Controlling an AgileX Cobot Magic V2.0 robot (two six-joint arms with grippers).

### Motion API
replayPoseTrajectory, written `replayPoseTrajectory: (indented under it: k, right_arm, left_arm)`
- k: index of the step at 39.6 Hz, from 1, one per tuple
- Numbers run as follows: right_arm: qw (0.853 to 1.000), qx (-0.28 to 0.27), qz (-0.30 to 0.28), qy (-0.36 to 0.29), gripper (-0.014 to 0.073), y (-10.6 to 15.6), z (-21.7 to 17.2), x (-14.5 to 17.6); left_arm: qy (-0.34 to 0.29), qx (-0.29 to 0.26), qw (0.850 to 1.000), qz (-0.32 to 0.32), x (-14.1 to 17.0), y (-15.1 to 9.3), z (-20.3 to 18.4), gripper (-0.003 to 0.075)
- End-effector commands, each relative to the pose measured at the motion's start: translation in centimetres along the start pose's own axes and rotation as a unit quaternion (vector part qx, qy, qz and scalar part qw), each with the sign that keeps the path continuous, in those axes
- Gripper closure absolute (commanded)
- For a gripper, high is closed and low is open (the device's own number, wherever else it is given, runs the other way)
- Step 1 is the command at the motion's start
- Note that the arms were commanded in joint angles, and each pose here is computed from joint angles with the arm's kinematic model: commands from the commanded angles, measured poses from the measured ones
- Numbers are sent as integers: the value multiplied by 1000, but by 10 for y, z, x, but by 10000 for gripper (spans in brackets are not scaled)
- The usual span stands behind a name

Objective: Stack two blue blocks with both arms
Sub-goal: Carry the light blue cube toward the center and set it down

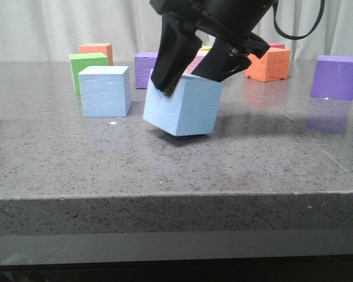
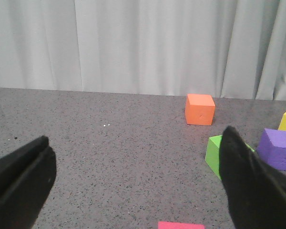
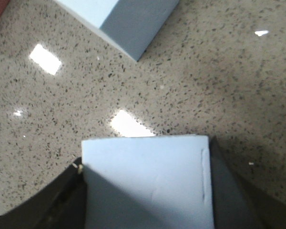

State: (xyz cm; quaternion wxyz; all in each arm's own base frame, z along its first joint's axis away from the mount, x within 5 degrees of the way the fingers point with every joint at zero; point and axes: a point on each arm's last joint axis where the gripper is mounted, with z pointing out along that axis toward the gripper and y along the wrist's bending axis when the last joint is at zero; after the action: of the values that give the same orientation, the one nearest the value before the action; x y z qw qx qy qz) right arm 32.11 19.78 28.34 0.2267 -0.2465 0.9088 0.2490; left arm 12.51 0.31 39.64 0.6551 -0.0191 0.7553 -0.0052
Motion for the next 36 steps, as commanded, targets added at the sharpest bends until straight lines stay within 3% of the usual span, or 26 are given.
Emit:
replayPoseTrajectory:
  k: [1, 8, 16, 23, 36]
  right_arm:
    - [998, 6, -31, -51, 335, 11, -20, -14]
    - [998, 14, -44, -50, 321, 12, -17, -13]
    - [998, 14, -44, -50, 98, 12, -17, -13]
    - [998, 14, -44, -50, -13, 12, -17, -13]
    - [995, 15, -54, -84, -52, 21, -40, -17]
  left_arm:
    - [-55, 0, 998, -3, -16, 0, -2, 48]
    - [-58, 0, 998, -3, -17, 0, -2, 48]
    - [-58, 0, 998, -3, -17, 0, -2, 48]
    - [-58, 0, 998, -3, -17, 0, -2, 48]
    - [-58, 0, 998, -3, -17, 0, -2, 48]
